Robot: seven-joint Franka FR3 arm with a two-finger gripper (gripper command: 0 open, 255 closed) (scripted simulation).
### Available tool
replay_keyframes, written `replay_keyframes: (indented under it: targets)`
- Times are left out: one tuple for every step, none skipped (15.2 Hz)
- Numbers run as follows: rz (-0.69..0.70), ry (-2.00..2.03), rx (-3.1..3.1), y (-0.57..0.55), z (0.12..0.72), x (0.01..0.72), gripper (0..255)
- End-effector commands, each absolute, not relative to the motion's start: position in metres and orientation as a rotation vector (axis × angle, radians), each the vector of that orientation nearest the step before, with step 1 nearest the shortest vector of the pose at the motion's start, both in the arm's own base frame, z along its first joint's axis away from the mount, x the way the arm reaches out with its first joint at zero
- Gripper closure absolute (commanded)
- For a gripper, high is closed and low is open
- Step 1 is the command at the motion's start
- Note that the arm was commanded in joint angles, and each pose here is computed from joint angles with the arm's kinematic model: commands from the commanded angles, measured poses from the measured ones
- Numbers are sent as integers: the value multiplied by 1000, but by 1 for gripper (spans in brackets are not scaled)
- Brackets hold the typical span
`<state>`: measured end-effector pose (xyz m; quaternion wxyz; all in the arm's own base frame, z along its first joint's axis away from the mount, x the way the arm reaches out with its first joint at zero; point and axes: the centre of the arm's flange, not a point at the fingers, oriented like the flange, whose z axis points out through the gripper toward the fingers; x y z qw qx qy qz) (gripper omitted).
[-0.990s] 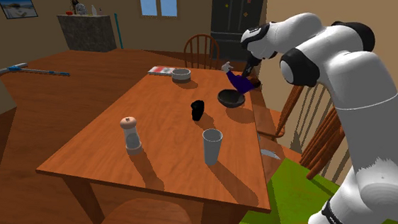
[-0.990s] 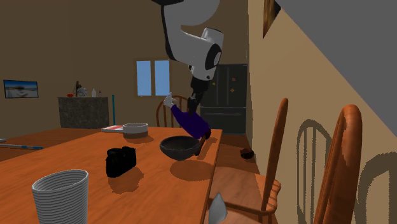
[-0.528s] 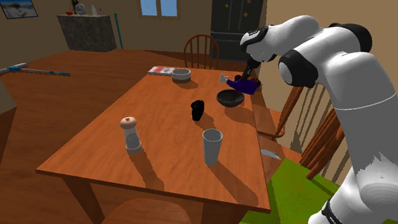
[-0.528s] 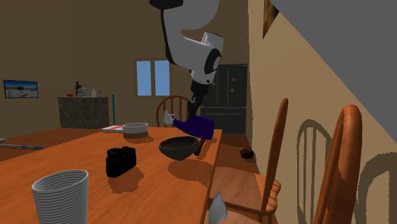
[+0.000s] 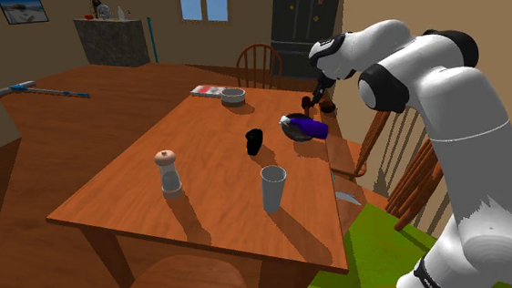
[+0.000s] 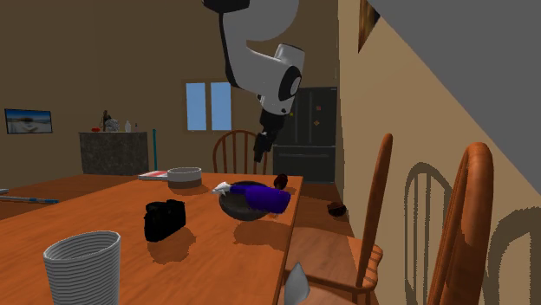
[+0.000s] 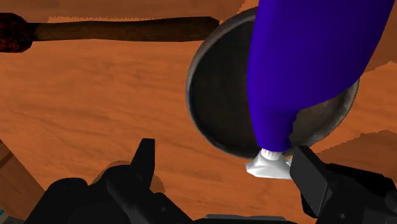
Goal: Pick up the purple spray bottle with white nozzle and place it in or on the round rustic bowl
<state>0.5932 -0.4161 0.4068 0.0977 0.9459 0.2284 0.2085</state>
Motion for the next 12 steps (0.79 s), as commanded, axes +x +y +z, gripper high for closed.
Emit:
replay_keyframes:
  targets:
    - [617,676,2800,-415,419,587,0]
    - [617,676,2800,-414,430,582,0]
    - [617,676,2800,-413,442,576,0]
    - [617,676,2800,-412,451,571,0]
    - [617,676,2800,-412,451,571,0]
    - [617,676,2800,-412,451,571,0]
    - [617,676,2800,-412,451,571,0]
    - [617,676,2800,-412,451,571,0]
    - [617,676,2800,-412,451,571,0]
    - [617,676,2800,-412,451,571,0]
    - [617,676,2800,-412,451,571,0]
    - [617,676,2800,-412,451,571,0]
